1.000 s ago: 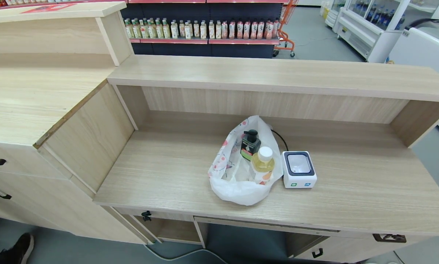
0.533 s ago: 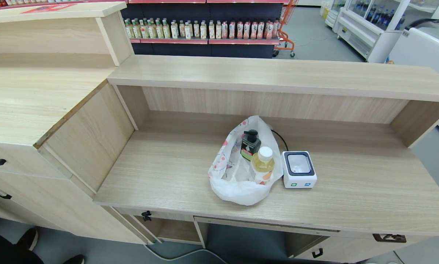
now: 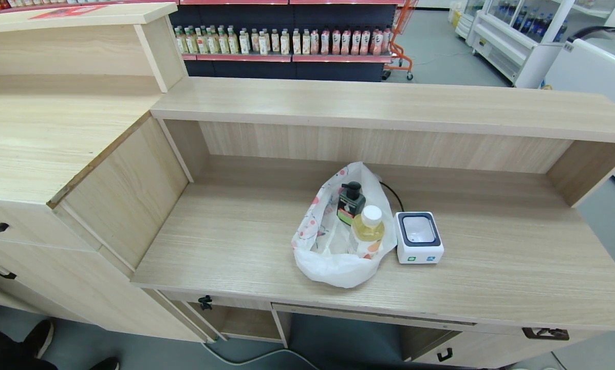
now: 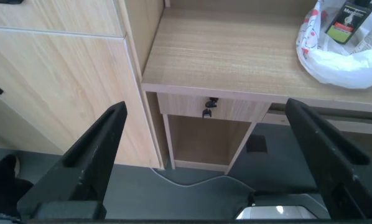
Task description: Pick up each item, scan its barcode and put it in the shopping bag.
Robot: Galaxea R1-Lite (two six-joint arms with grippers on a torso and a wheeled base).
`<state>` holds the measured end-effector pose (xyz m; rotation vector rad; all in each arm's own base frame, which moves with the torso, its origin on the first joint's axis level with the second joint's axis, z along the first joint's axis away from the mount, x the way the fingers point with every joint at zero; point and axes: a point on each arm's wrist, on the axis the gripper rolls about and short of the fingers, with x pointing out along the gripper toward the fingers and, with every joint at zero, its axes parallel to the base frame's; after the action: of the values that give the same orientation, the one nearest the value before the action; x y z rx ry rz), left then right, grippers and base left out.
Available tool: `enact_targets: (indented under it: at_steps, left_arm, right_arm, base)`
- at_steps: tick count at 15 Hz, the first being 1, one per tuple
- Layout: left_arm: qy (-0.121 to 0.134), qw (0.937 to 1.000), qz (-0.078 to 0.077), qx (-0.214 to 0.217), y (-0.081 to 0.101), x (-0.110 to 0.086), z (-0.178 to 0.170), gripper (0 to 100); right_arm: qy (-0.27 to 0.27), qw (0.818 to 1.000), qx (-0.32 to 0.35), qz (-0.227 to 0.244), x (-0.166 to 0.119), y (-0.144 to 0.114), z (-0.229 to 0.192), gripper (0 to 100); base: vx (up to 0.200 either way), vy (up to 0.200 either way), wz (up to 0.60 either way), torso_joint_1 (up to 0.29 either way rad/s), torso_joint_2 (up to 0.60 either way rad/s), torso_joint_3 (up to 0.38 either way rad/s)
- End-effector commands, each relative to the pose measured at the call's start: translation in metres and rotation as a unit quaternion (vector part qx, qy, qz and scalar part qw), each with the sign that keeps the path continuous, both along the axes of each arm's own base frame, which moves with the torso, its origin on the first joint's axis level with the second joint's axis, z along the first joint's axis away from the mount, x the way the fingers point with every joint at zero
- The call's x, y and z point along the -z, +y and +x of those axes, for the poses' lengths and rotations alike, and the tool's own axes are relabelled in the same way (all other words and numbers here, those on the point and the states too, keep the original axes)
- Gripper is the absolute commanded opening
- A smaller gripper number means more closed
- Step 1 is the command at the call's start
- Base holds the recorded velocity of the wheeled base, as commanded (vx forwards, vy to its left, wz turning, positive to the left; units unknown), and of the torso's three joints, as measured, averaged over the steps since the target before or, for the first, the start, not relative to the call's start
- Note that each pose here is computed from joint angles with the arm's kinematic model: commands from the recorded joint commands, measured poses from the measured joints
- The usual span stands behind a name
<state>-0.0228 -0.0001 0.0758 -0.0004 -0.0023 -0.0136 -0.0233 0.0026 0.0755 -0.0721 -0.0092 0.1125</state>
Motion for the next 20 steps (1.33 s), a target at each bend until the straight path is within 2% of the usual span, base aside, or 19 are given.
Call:
enact_targets:
  at_steps: [1, 10, 14, 17, 20]
  left_arm:
    - [0.0, 1.0, 0.0, 0.0, 0.0, 0.0, 0.0, 100]
    - [0.0, 1.0, -0.001, 0.0, 0.0, -0.0001, 0.0001, 100]
    - [0.0, 1.0, 0.003, -0.001, 0.0, 0.0, 0.0, 100]
    - [0.0, 1.0, 0.0, 0.0, 0.0, -0.0001, 0.0001, 100]
    - [0.005, 1.0, 0.002, 0.001, 0.0, -0.0003, 0.0008, 100]
  right_arm:
    - [0.003, 1.0, 0.0, 0.0, 0.0, 0.0, 0.0003, 100]
    - [0.002, 1.0, 0.0, 0.0, -0.0002, 0.0, 0.0003, 100]
    - [0.003, 1.0, 0.0, 0.001, 0.0, 0.0, 0.0003, 100]
    - [0.003, 1.0, 0.0, 0.0, 0.0, 0.0, 0.0003, 100]
    - [0.002, 1.0, 0.0, 0.0, -0.0002, 0.0, 0.0003, 100]
  base:
    - [0.0, 0.0, 0.0, 0.0, 0.0, 0.0]
    - [0.0, 0.0, 0.0, 0.0, 0.0, 0.0]
    - [0.0, -0.2, 0.0, 0.006, 0.0, 0.005]
    - [0.0, 0.0, 0.0, 0.0, 0.0, 0.0]
    - [0.2, 0.0, 0.0, -0.002, 0.0, 0.002]
